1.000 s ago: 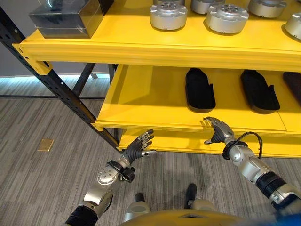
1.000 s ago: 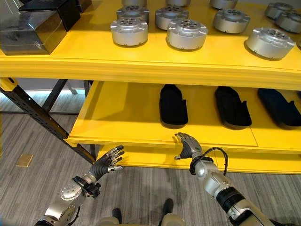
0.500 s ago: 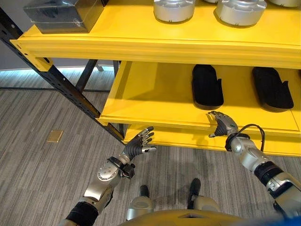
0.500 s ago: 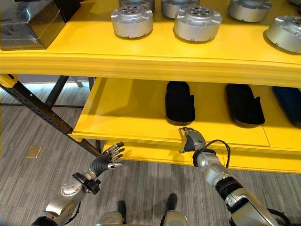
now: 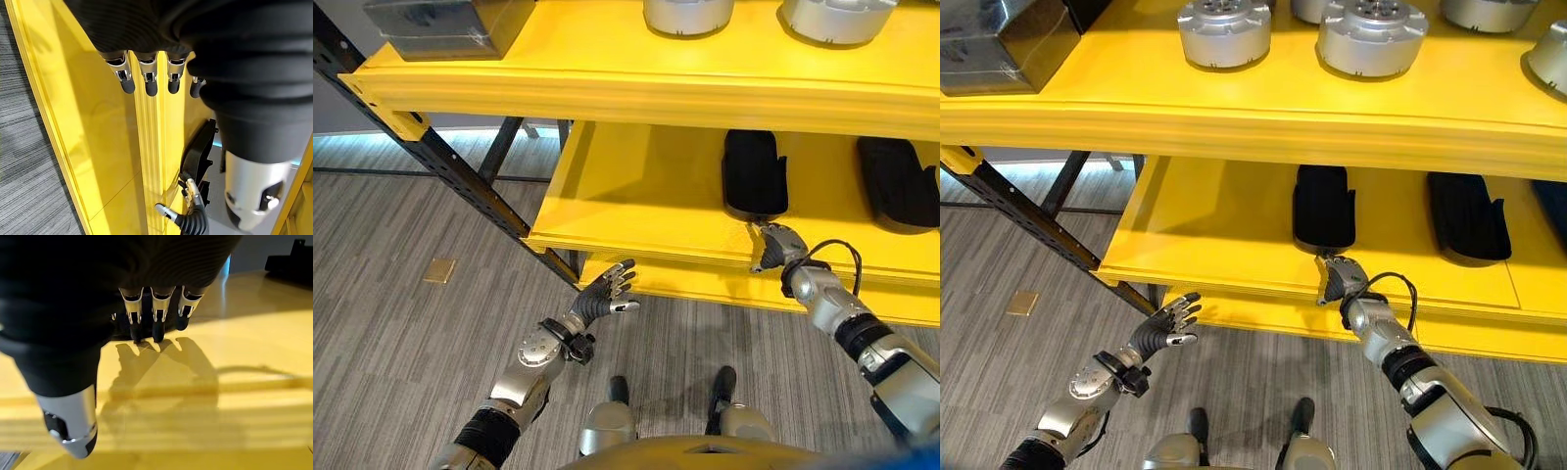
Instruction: Move parts from the plastic box to the shelf.
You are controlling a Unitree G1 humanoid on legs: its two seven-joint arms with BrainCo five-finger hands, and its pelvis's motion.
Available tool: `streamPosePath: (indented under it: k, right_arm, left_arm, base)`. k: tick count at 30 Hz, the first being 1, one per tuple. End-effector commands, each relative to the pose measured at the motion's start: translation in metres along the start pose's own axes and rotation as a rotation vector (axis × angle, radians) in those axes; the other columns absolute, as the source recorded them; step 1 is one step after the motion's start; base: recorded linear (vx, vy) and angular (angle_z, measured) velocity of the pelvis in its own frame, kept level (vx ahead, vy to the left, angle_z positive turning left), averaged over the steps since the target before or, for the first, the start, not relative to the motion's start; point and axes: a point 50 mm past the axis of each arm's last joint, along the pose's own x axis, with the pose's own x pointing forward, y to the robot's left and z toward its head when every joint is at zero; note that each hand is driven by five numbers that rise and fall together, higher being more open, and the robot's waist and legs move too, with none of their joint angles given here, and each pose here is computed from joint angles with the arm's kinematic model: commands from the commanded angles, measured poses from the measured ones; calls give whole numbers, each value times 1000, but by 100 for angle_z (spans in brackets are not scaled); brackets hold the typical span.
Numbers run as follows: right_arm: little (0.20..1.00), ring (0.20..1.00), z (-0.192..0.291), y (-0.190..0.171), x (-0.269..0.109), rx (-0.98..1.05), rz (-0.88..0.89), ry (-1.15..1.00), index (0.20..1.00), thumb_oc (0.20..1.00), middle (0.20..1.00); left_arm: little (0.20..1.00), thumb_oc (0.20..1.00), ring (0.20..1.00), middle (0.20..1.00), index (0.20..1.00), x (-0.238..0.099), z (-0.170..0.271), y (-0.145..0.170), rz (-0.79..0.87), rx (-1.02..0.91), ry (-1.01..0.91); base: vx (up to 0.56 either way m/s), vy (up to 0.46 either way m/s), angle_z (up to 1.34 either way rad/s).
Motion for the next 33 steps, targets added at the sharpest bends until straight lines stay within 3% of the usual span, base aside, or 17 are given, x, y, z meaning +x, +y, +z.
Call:
streamPosePath:
  k: [1, 19, 25, 33]
  right_arm:
    - [1000, 1000, 17, -26, 17, -90, -36, -44, 1000, 1000, 1000]
    - [1000, 1000, 4, -25, 22, -73, 11, 31, 1000, 1000, 1000]
    - [1000, 1000, 10, 7, 10, -13, 126, 3, 1000, 1000, 1000]
    - [1000, 1000, 27, 68, -45, 201, 286, -76, 1000, 1000, 1000]
  left_arm:
    - [1000, 1000, 1000, 1000, 1000, 10, 21, -3, -64, 64, -92]
    - [1000, 1000, 1000, 1000, 1000, 11, 19, -6, -74, 64, -96]
    - [1000, 1000, 1000, 1000, 1000, 9, 20, -4, -45, 46, -117]
    - [1000, 1000, 1000, 1000, 1000, -4, 19, 2, 32, 38, -148]
  base:
    - [0, 0, 0]
    - [0, 0, 0]
    - [-18, 38, 0]
    - [-49, 51, -6]
